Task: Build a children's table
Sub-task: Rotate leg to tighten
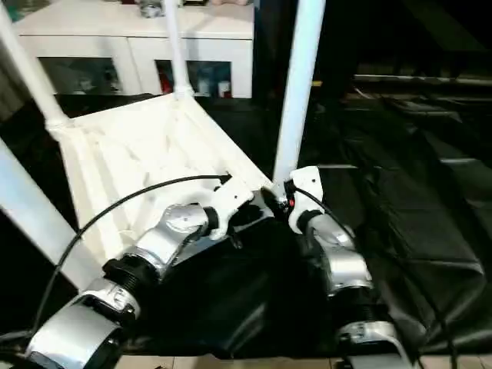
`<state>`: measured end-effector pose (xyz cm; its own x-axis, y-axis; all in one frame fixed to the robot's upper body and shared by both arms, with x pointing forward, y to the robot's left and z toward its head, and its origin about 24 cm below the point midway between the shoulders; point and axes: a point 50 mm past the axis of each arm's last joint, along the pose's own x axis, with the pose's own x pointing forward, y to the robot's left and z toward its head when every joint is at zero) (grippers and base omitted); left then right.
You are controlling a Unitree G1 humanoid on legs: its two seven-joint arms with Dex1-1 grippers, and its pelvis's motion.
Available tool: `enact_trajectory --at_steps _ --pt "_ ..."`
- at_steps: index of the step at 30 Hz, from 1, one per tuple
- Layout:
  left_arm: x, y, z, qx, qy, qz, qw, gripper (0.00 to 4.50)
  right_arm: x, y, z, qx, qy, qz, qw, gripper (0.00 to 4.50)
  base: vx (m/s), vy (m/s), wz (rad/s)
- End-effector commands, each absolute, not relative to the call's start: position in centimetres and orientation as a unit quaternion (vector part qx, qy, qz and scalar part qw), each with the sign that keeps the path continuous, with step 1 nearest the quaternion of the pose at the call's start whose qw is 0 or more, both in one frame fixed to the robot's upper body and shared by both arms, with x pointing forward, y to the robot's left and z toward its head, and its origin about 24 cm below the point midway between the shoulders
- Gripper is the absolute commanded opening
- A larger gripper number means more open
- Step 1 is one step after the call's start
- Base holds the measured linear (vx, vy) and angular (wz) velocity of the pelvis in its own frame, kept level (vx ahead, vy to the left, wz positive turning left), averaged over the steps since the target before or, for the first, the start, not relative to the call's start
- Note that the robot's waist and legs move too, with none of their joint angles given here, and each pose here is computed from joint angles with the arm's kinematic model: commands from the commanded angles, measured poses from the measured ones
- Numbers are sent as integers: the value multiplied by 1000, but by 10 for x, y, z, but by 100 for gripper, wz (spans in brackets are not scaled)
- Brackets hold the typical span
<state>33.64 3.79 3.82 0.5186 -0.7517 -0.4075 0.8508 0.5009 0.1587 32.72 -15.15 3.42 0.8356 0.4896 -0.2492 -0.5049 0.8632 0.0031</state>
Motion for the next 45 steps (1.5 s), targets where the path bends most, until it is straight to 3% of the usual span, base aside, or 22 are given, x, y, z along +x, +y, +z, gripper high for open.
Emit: enact_trajectory --at_steps 1,5,13,19,20,22,29,33,38,43,45 --pt "336 49 35 162 147 -481 849 0 319 -140 35 -47 131 358 923 382 0 0 0" --pt "332 65 40 159 135 -539 816 0 310 -150 48 -76 127 451 880 382 0 0 0" --pt "315 93 47 125 155 -646 737 0 296 -161 49 -103 155 533 826 382 0 0 0" --pt "311 99 48 113 158 -662 724 0 292 -159 46 -106 168 556 807 382 0 0 0" --pt "311 99 49 112 158 -663 723 0 291 -159 45 -105 168 557 806 358 0 0 0" --pt "310 100 49 112 158 -665 721 0 291 -157 44 -102 169 561 804 358 0 0 0" --pt "310 99 50 111 160 -668 719 0 290 -154 43 -95 166 568 801 281 0 0 0" --pt "308 100 49 110 164 -670 715 0 288 -151 40 -87 168 570 800 273 0 0 0" --pt "307 100 47 112 167 -669 716 0 288 -151 35 -74 166 553 813 268 0 0 0" --pt "320 82 36 143 173 -575 787 0 298 -152 8 -18 180 366 913 267 0 0 0" --pt "321 75 35 142 171 -559 799 0 298 -148 4 -16 184 342 921 267 0 0 0"
